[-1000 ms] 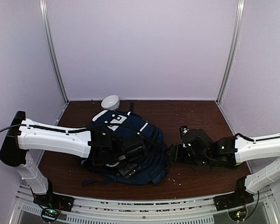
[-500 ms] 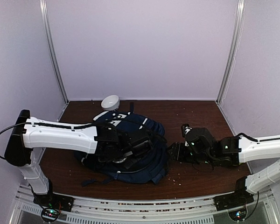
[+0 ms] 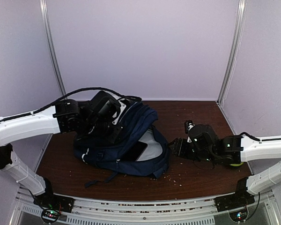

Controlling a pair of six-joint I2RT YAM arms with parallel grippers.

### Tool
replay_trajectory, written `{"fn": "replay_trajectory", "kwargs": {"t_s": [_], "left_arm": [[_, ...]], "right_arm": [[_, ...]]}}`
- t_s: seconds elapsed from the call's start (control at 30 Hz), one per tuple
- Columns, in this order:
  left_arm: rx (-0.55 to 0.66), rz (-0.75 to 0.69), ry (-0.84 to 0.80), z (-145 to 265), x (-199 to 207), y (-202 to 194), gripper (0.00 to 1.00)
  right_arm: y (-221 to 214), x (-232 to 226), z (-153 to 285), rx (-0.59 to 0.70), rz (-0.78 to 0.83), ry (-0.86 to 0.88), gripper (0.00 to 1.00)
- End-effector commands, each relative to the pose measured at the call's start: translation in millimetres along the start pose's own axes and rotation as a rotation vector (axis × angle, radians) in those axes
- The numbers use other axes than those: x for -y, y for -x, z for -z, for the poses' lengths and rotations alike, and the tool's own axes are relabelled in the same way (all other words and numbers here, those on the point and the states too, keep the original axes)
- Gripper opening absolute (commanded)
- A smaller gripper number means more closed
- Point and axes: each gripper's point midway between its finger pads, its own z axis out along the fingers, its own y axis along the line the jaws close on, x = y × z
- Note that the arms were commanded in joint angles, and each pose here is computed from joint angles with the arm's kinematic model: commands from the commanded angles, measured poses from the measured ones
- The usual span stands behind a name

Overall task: Pack the student bag
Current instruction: Adjust the student bag at the center of the board.

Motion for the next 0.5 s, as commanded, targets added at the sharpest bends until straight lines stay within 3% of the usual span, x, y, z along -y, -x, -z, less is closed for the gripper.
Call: {"fn": "replay_trajectory", "kwargs": {"t_s": [0.0,0.23,0.47], "left_arm": [[0.139,0.1,-0.011,11,-17,25,0.0],[0.162,0.138,-0.085,13,-8,16,0.0],[0.189,0.153,-0.113,13,-5,14,0.0]], "right_arm": [[24,-12,-13,0.042,-0.012,0.004,0.54],[40,-40,-41,-0.005,0.141,-0.084,0.53],[12,-25,-61,-0.15,0.231,-0.186,0.53]]}}
